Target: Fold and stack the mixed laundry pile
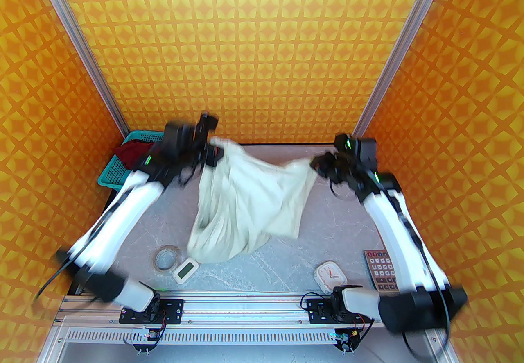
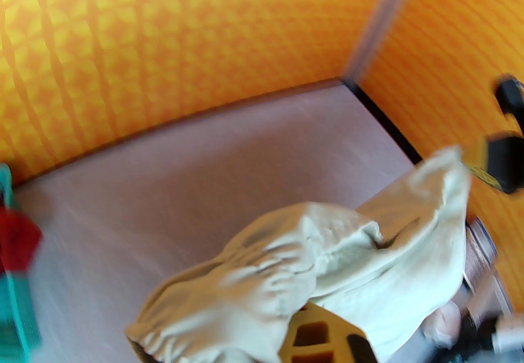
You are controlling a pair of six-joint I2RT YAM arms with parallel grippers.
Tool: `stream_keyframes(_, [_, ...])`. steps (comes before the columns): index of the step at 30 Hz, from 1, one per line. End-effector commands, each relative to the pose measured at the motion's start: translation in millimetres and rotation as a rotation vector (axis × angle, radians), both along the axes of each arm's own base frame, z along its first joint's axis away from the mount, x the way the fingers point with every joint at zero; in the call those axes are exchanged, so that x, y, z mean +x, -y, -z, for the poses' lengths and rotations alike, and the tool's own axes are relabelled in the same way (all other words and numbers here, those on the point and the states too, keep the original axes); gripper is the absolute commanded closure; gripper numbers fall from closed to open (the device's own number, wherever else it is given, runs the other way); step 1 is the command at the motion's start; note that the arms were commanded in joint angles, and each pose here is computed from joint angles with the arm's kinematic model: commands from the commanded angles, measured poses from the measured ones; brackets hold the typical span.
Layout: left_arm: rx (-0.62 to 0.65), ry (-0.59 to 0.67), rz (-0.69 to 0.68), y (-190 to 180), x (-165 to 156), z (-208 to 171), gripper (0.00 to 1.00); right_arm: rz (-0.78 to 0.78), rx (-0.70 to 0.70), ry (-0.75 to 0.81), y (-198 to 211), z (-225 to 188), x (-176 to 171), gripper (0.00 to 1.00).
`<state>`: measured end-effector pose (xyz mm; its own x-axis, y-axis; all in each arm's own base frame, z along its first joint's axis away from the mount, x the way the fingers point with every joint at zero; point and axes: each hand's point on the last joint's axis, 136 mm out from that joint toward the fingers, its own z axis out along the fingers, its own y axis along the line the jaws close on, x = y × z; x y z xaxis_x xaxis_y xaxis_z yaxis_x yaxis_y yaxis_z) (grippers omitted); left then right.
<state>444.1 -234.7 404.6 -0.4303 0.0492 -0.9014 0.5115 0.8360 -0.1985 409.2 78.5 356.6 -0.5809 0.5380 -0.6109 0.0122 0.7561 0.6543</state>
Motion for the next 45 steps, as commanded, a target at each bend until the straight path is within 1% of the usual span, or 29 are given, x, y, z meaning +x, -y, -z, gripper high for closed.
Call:
stream_keyframes(1, [-0.100, 0.371, 0.046, -4.7, -10.0, -139.7, 1.00, 0.023, 0.003, 0.341, 2.9, -118.3, -0.9, 1.00])
stream_keyframes(2, [-0.116, 0.402, 0.057, -4.0, -13.8, -154.0, 1.00, 0.021, 0.002, 0.379, 2.9, -133.8, -4.5, 1.00])
stream_keyframes(4, [-0.136, 0.433, 0.080, -4.5, -26.7, -170.6, 1.00, 0.009, -0.004, 0.413, 1.7, -149.1, -12.1, 1.00])
stream_keyframes(5, [-0.139, 0.430, 0.090, -5.3, -34.0, -171.3, 1.00, -0.006, -0.005, 0.422, -0.4, -151.9, -16.3, 1.00])
stream_keyframes(7, [-0.134, 0.388, 0.113, -4.6, -47.7, -152.6, 1.00, -0.039, 0.003, 0.398, -5.4, -139.4, -21.4, 1.00])
stream_keyframes(10, [-0.119, 0.286, 0.170, -0.1, -77.6, -88.0, 1.00, -0.063, 0.016, 0.308, -9.3, -87.1, -29.0, 1.00])
stream_keyframes(11, [-0.123, 0.236, 0.183, -2.2, -91.5, -62.6, 1.00, -0.068, 0.025, 0.265, -10.4, -61.9, -34.1, 1.00])
stream_keyframes(12, [-0.124, 0.161, 0.192, -3.2, -103.2, -25.4, 0.98, -0.078, 0.038, 0.217, -12.4, -33.0, -40.0, 1.00])
stream_keyframes(13, [-0.136, 0.096, 0.193, -5.1, -114.2, 4.5, 0.95, -0.089, 0.050, 0.176, -14.5, -7.8, -46.2, 1.00])
stream_keyframes(15, [-0.159, -0.047, 0.204, -5.7, -143.2, 72.9, 0.81, -0.095, 0.052, 0.054, -14.8, 59.3, -64.0, 1.00])
stream_keyframes(16, [-0.169, -0.126, 0.201, -7.8, -161.5, 108.9, 0.74, -0.099, 0.057, -0.021, -15.3, 98.3, -78.0, 0.97])
stream_keyframes(17, [-0.179, -0.203, 0.193, -9.2, -175.6, 141.4, 0.66, -0.108, 0.062, -0.079, -16.3, 128.7, -91.0, 0.86])
stream_keyframes(18, [-0.195, -0.288, 0.185, -11.0, -195.2, 178.2, 0.49, -0.112, 0.064, -0.165, -16.4, 167.2, -110.6, 0.64])
stream_keyframes(19, [-0.208, -0.348, 0.176, -12.8, -209.2, 202.4, 0.41, -0.107, 0.061, -0.222, -14.8, 190.4, -126.0, 0.53])
stream_keyframes(20, [-0.227, -0.402, 0.159, -16.5, -222.5, 223.3, 0.38, -0.102, 0.059, -0.285, -13.1, 215.8, -144.8, 0.46])
stream_keyframes(21, [-0.242, -0.436, 0.134, -21.3, -231.0, 236.8, 0.36, -0.098, 0.058, -0.316, -12.0, 228.7, -157.9, 0.40])
stream_keyframes(23, [-0.260, -0.475, 0.092, -30.9, -244.1, 249.4, 0.32, -0.074, 0.051, -0.339, -7.4, 239.4, -175.7, 0.32])
stream_keyframes(24, [-0.248, -0.480, 0.071, -35.9, -246.1, 249.9, 0.31, -0.065, 0.042, -0.347, -5.3, 239.2, -180.0, 0.31])
stream_keyframes(26, [-0.194, -0.469, 0.045, -43.1, -244.5, 244.0, 0.31, -0.065, 0.020, -0.334, -3.2, 228.4, -178.2, 0.30])
stream_keyframes(28, [-0.151, -0.461, 0.053, -38.6, -235.0, 236.4, 0.35, -0.078, -0.005, -0.332, -3.3, 219.4, -169.0, 0.32])
stream_keyframes(31, [-0.121, -0.497, 0.055, -18.6, -206.5, 229.2, 0.50, -0.107, -0.054, -0.325, -8.4, 207.8, -144.1, 0.37])
stream_keyframes(32, [-0.115, -0.501, 0.062, -9.8, -194.9, 227.1, 0.57, -0.125, -0.072, -0.319, -13.5, 204.1, -133.7, 0.38])
stream_keyframes(33, [-0.094, -0.523, 0.061, -2.3, -183.7, 235.5, 0.62, -0.138, -0.084, -0.309, -18.2, 200.4, -124.2, 0.39])
stream_keyframes(34, [-0.090, -0.521, 0.063, 6.3, -169.9, 235.5, 0.67, -0.149, -0.102, -0.308, -23.9, 200.5, -112.0, 0.40])
stream_keyframes(36, [-0.070, -0.500, 0.081, 23.6, -143.6, 240.6, 0.71, -0.169, -0.116, -0.313, -34.8, 205.5, -91.2, 0.43])
stream_keyframes(38, [-0.036, -0.527, 0.083, 39.4, -118.2, 257.8, 0.75, -0.173, -0.115, -0.344, -43.8, 221.0, -69.7, 0.45])
stream_keyframes(41, [-0.001, -0.594, 0.092, 57.9, -95.9, 291.7, 0.80, -0.155, -0.130, -0.417, -47.3, 254.3, -46.6, 0.49])
stream_keyframes(43, [0.012, -0.635, 0.088, 62.6, -91.8, 313.7, 0.81, -0.144, -0.156, -0.481, -45.1, 278.5, -40.1, 0.51])
stream_keyframes(45, [0.019, -0.675, 0.077, 60.9, -95.4, 331.8, 0.82, -0.138, -0.166, -0.537, -43.5, 299.2, -41.5, 0.52])
